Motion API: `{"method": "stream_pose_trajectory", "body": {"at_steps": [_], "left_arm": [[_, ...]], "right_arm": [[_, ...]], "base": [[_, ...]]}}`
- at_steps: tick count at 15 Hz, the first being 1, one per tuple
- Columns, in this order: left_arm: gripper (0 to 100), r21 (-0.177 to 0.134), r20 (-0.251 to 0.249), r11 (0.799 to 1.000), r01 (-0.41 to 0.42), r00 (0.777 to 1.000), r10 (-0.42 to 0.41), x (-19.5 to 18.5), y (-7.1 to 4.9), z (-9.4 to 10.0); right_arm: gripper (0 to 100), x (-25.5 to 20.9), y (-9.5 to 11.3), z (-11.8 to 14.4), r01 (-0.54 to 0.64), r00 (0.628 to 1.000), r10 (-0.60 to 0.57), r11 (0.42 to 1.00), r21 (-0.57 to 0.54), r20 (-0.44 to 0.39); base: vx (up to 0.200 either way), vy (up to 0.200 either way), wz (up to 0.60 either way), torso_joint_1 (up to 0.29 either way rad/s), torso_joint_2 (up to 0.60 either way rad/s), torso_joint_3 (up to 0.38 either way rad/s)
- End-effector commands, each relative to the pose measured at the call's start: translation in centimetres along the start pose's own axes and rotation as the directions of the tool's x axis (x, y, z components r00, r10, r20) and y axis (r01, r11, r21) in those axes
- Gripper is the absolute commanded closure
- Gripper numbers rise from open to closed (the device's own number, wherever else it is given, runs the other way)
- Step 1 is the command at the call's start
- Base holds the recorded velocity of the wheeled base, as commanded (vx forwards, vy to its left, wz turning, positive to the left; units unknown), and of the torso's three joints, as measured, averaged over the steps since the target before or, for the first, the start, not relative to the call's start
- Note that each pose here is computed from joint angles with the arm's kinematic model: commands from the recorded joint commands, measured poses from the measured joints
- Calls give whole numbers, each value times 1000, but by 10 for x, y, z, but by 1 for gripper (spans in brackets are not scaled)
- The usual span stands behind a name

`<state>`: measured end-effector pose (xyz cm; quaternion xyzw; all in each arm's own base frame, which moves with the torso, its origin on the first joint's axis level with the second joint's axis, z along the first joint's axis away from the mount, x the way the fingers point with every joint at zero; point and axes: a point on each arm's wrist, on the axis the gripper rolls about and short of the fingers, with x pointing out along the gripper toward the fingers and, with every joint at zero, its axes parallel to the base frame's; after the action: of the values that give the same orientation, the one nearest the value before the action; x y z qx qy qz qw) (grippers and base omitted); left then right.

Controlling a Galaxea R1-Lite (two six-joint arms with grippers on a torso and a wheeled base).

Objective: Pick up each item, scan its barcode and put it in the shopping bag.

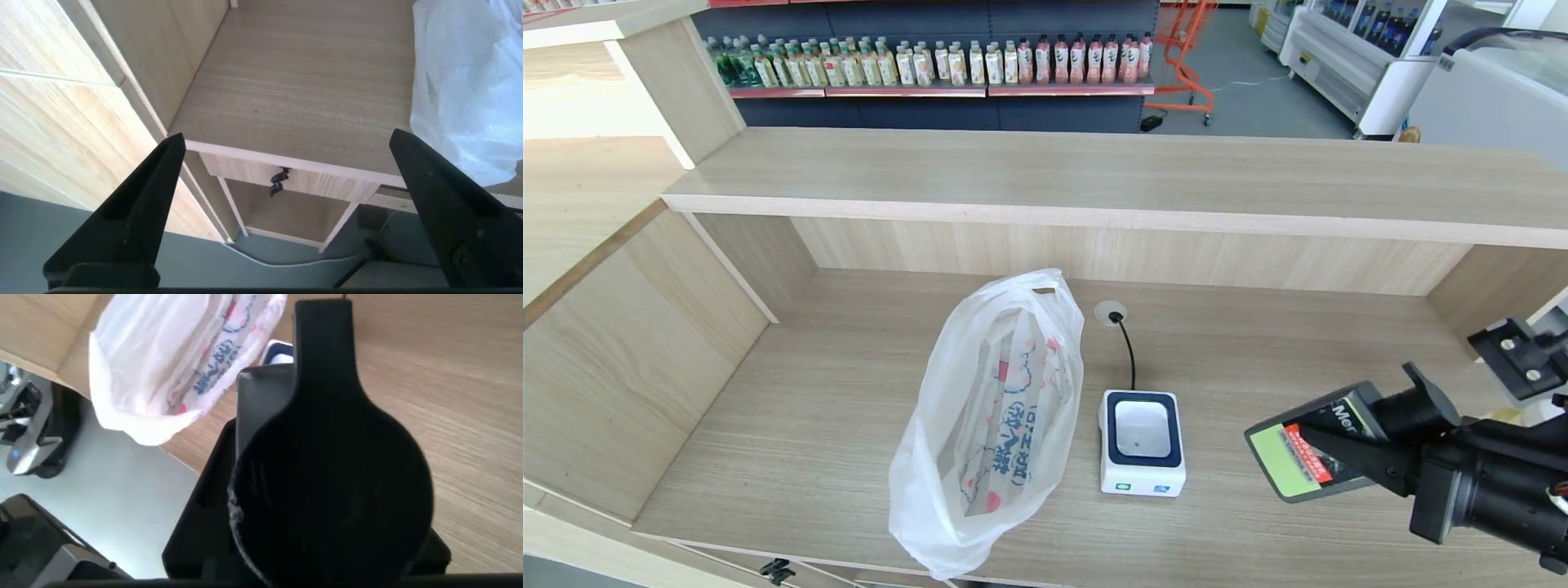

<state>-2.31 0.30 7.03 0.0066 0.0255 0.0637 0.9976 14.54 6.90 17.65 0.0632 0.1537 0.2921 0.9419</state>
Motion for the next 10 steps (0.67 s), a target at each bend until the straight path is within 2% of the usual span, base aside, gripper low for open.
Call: {"method": "stream_pose_trajectory", "body": {"at_steps": [1, 3, 7, 10], "left_arm": [[0, -1, -2, 1000, -1, 1000, 1, 0, 0, 0], [0, -2, -2, 1000, -1, 1000, 1, 0, 0, 0], [0, -1, -2, 1000, -1, 1000, 1, 0, 0, 0], [0, -1, -2, 1000, -1, 1000, 1, 0, 0, 0]], "right_arm": [[100, 20, 11, 21, -62, 998, 61, 996, 59, 20], [100, 37, 13, 31, -73, 997, 72, 995, 61, 7], [100, 83, 19, 36, -101, 992, 106, 992, 78, -63], [100, 115, 26, 21, -116, 981, 127, 990, 82, -146]], "base": [[0, 200, 0, 27, 12, -2], [0, 200, 0, -5, 2, 2], [0, 0, 0, 0, 0, 0], [0, 0, 0, 0, 0, 0]]}}
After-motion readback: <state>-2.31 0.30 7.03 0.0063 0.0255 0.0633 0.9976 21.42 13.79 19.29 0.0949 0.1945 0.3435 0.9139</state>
